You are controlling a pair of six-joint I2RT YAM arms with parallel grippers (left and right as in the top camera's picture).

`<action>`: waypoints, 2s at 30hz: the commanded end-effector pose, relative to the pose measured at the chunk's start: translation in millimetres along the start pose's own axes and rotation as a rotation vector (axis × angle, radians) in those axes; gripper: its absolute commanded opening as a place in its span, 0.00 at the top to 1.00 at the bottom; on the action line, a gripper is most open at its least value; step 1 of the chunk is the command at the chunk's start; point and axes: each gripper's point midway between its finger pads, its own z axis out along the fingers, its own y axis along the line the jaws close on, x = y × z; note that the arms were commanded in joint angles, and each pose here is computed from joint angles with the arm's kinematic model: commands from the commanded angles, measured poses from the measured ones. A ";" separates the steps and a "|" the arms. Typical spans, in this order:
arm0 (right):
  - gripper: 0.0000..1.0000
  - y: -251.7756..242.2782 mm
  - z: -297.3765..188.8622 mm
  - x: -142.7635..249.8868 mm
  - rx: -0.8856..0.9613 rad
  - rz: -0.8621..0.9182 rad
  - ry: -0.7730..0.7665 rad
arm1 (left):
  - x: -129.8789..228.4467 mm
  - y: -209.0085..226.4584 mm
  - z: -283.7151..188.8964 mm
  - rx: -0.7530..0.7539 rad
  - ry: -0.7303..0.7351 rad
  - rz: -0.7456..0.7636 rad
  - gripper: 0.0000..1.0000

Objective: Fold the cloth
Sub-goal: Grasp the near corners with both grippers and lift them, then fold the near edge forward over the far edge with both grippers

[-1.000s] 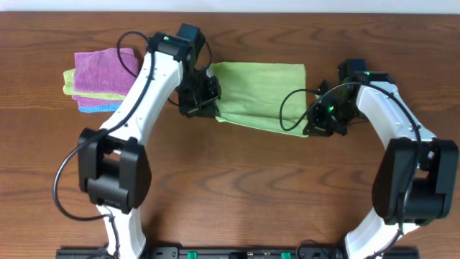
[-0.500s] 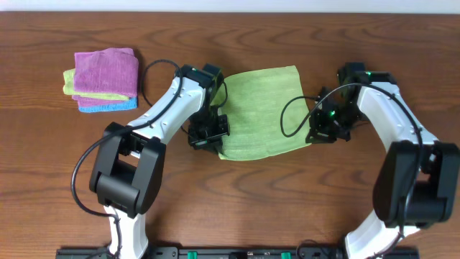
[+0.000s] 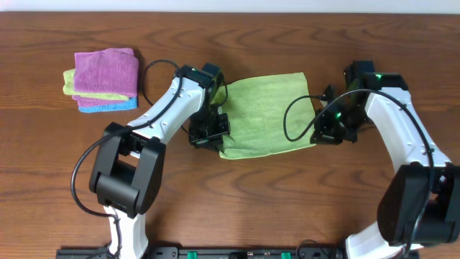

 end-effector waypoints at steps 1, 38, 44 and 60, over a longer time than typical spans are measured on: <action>0.99 -0.1 0.0 -0.6 0.002 -0.017 -0.013 | 0.7 -7.4 -5.7 0.038 -0.016 0.015 0.94; 0.99 41.9 -23.9 -117.5 -0.061 -0.123 -0.501 | -112.8 -30.0 -65.4 0.365 -0.394 -0.039 0.94; 0.99 37.7 -24.6 -132.2 -0.036 -0.127 -0.550 | -125.5 -23.6 -70.3 0.333 -0.459 -0.044 0.94; 0.99 27.7 4.1 -166.9 -0.028 -0.129 -0.589 | -155.7 -16.8 -86.4 0.274 -0.628 -0.038 0.94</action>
